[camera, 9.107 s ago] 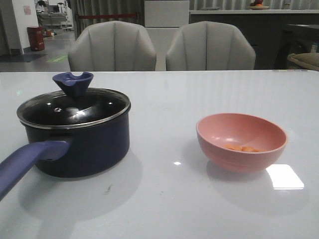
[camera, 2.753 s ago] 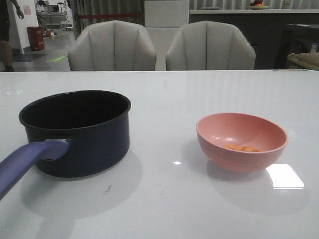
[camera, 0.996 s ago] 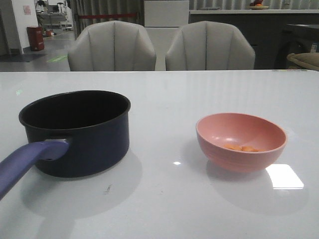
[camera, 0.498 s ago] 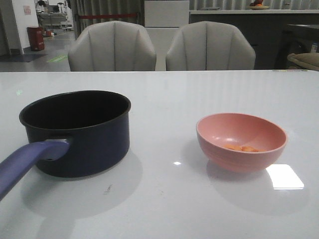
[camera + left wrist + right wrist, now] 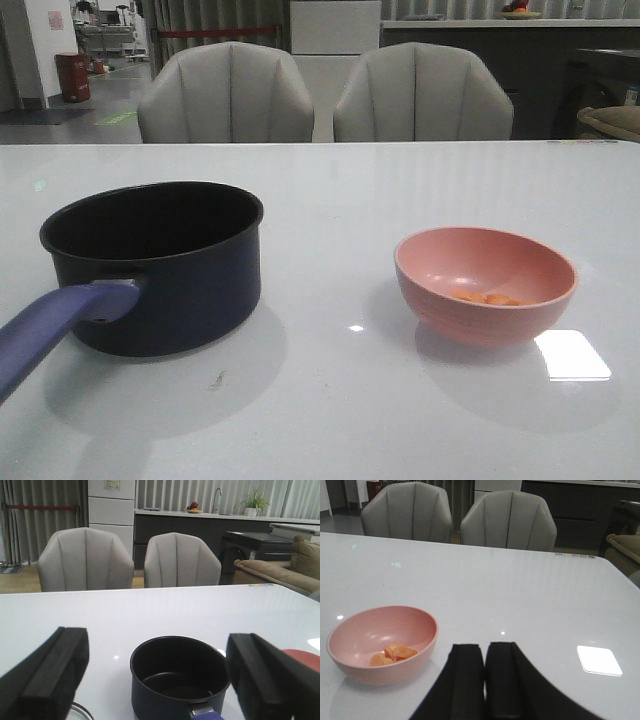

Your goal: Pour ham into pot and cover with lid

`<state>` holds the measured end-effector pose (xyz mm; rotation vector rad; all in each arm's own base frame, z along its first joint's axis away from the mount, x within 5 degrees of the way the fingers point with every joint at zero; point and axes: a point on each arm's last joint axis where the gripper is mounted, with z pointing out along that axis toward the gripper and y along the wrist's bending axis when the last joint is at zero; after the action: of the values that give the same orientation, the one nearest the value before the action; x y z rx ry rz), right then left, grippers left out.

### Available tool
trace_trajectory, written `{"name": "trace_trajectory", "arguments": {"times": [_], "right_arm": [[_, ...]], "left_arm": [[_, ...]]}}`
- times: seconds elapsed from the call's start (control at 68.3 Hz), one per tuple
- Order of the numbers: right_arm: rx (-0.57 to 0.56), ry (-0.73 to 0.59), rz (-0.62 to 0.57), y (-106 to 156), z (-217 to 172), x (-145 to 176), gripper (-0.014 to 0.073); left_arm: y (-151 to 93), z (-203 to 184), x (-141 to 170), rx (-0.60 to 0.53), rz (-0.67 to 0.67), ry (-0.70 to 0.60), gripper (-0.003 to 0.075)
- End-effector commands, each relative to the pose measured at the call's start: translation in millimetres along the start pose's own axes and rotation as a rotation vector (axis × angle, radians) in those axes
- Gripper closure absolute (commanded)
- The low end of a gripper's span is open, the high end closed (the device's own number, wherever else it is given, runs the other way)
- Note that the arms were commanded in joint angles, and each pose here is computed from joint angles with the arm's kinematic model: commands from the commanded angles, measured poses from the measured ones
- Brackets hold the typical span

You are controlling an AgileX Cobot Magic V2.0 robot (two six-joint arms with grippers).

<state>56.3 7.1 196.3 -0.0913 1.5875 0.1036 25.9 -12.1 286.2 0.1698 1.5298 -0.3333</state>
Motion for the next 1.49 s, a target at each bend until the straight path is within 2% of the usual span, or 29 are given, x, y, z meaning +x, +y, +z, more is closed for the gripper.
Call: {"name": "trace_trajectory", "arguments": {"times": [0.0, 0.059, 0.132, 0.351, 0.425, 0.63, 0.703, 0.791, 0.922, 0.981, 1.098, 1.201, 1.479], "right_arm": [[0.010, -0.219, -0.004, -1, -4, -21, 0.0425], [0.010, -0.266, 0.002, -1, -6, -31, 0.0425], [0.008, -0.241, 0.002, 0, -7, -47, 0.0425], [0.001, 0.065, 0.003, 1, 12, -90, 0.0425], [0.001, 0.115, 0.003, 1, 18, -95, 0.0425], [-0.004, 0.157, 0.046, 2, 31, -94, 0.0424], [-0.008, 0.209, 0.070, 2, 41, -94, 0.0416], [-0.011, 0.294, 0.095, 3, 60, -95, 0.0340], [-0.010, 0.432, 0.155, 5, 99, -97, 0.0161], [-0.012, 0.493, 0.201, 6, 116, -97, 0.0128], [-0.012, 0.630, 0.269, 9, 152, -90, 0.0129], [-0.021, 0.740, 0.271, 13, 183, -79, 0.0129], [-0.059, 0.890, 0.245, 33, 248, -47, 0.0129]], "left_arm": [[-1, 0, -14, 0.012, -0.019, -0.078, 0.0115], [-1, 0, -13, 0.012, -0.019, -0.069, 0.0115], [-1, 0, -13, 0.012, -0.019, -0.069, 0.0115], [-1, 0, -13, 0.012, -0.019, -0.071, 0.0115], [-1, 0, -13, 0.012, -0.019, -0.072, 0.0115], [-1, 0, -13, 0.012, -0.019, -0.069, 0.0115], [-1, 0, -13, 0.012, -0.019, -0.065, 0.0115], [-1, 0, -13, 0.012, -0.019, -0.065, 0.0115], [-1, 0, -13, 0.013, -0.021, -0.065, 0.0115], [-1, 0, -13, 0.013, -0.021, -0.065, 0.0115], [-1, 0, -13, 0.013, -0.021, -0.065, 0.0115], [-1, 0, -13, 0.013, -0.021, -0.065, 0.0115], [-1, 0, -13, 0.013, -0.021, -0.065, 0.0115]]}}
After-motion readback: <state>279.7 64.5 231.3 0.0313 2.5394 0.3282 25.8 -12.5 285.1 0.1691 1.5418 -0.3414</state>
